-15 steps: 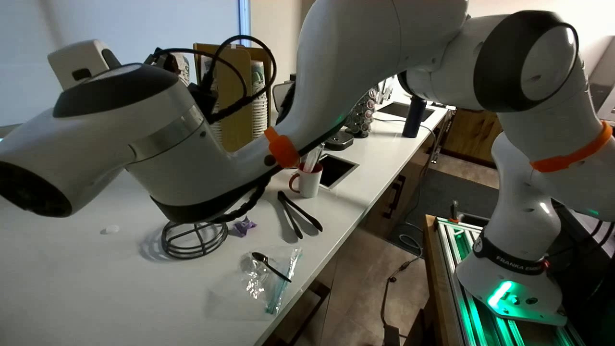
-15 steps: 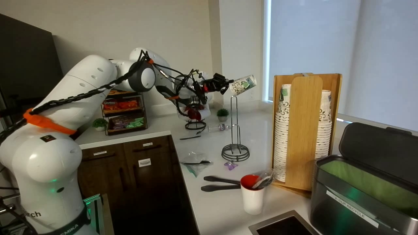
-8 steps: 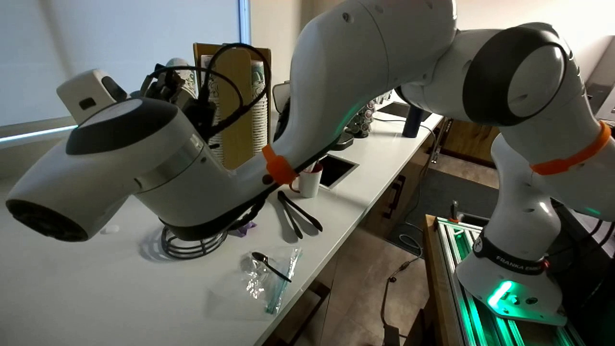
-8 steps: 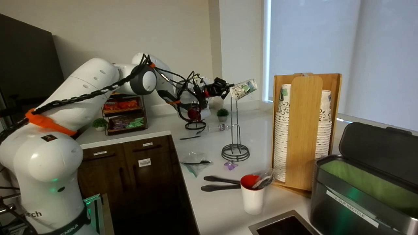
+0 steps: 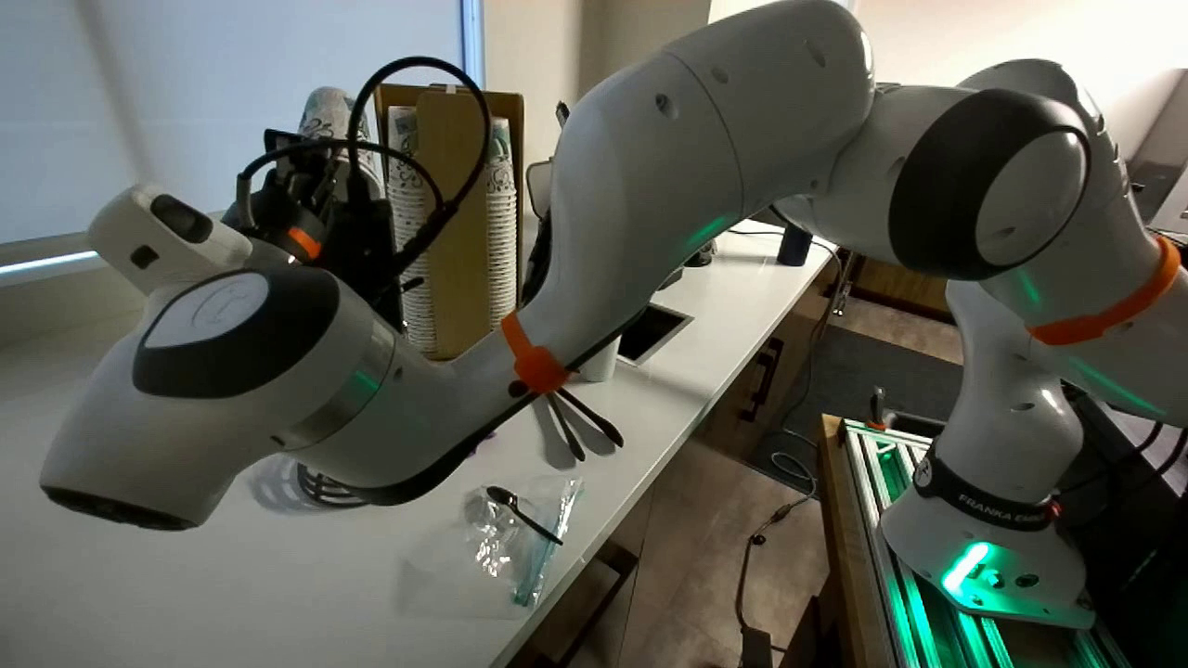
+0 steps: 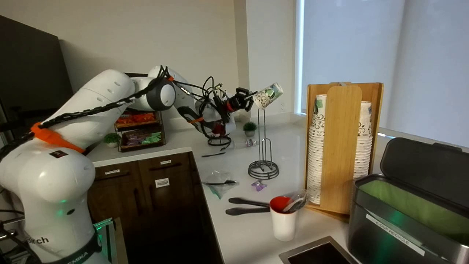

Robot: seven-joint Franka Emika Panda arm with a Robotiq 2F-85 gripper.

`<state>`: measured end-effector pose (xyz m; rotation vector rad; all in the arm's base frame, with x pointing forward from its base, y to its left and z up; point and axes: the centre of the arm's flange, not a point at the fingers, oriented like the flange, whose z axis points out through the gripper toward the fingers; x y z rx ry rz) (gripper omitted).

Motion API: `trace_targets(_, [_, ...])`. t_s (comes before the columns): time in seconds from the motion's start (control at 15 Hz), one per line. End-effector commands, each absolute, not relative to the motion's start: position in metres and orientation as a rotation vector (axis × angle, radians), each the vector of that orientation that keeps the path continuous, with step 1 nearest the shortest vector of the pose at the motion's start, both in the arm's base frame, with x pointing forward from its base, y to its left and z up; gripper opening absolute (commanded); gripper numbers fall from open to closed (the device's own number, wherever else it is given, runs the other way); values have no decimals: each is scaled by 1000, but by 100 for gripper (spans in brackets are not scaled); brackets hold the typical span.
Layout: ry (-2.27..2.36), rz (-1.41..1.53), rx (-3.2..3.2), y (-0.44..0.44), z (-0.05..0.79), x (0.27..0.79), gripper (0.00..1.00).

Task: Put the cup on the paper towel holder

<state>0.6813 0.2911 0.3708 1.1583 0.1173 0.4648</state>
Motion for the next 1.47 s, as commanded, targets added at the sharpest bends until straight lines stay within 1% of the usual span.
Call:
trace_targets(0.0, [185, 396, 1070, 302, 362, 683, 1])
trace_targets(0.27, [230, 362, 977, 303, 368, 693, 1])
trace_targets(0.47, [292, 276, 882, 302, 365, 700, 1])
trace_targets(1.0, [388, 142, 816, 302, 335, 697, 1])
trace_targets(1.4, [399, 91, 791, 293, 335, 698, 1])
